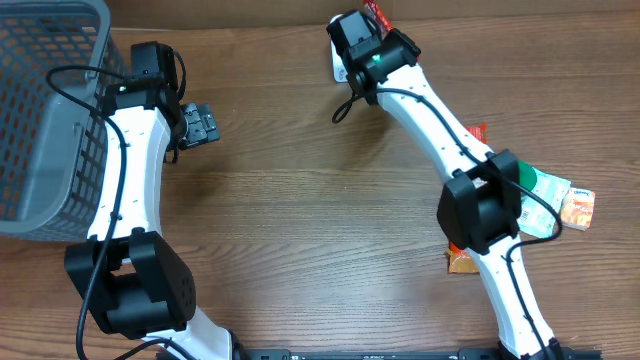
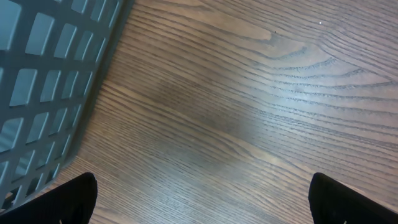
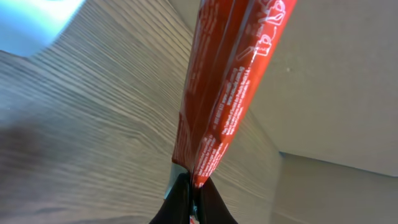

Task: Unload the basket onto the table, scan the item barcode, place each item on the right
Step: 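Carry the red sachet up to the barcode scanner, then hold the red sachet in front of the scanner window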

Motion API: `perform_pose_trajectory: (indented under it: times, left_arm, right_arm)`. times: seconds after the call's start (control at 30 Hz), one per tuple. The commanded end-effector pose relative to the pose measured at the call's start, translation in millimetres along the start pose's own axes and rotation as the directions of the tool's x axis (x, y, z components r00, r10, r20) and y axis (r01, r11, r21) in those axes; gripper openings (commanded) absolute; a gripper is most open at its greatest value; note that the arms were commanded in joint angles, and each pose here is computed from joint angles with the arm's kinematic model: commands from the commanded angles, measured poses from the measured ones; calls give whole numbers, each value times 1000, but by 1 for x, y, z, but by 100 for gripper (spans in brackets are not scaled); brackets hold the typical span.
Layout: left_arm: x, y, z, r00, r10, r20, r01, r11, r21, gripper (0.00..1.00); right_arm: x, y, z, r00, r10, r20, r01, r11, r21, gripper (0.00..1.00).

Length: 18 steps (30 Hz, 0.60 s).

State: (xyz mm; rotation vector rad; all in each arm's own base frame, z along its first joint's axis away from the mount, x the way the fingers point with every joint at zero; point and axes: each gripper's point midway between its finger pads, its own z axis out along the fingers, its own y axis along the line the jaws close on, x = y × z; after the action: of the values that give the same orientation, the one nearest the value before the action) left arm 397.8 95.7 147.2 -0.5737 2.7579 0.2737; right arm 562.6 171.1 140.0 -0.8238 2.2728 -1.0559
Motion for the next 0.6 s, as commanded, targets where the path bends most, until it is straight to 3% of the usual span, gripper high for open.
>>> perform_pose_trajectory:
  times: [0.0, 0.1, 0.3, 0.57]
  left_arm:
    - [-6, -3, -8, 1000, 12, 24, -12, 1000, 12, 100]
    - [-6, -3, -8, 1000, 12, 24, -12, 1000, 12, 100]
    - [-6, -3, -8, 1000, 12, 24, -12, 1000, 12, 100]
    - [-6, -3, -8, 1000, 13, 24, -13, 1000, 13, 100]
  right_arm:
    - [4, 1, 14, 998, -21, -54, 27, 994, 110, 4]
    - [-1, 1, 18, 998, 9, -64, 5, 975, 220, 4]
    - [-11, 24, 21, 998, -35, -43, 43, 975, 220, 4]
    - [4, 52, 32, 990, -109, -85, 123, 973, 197, 3]
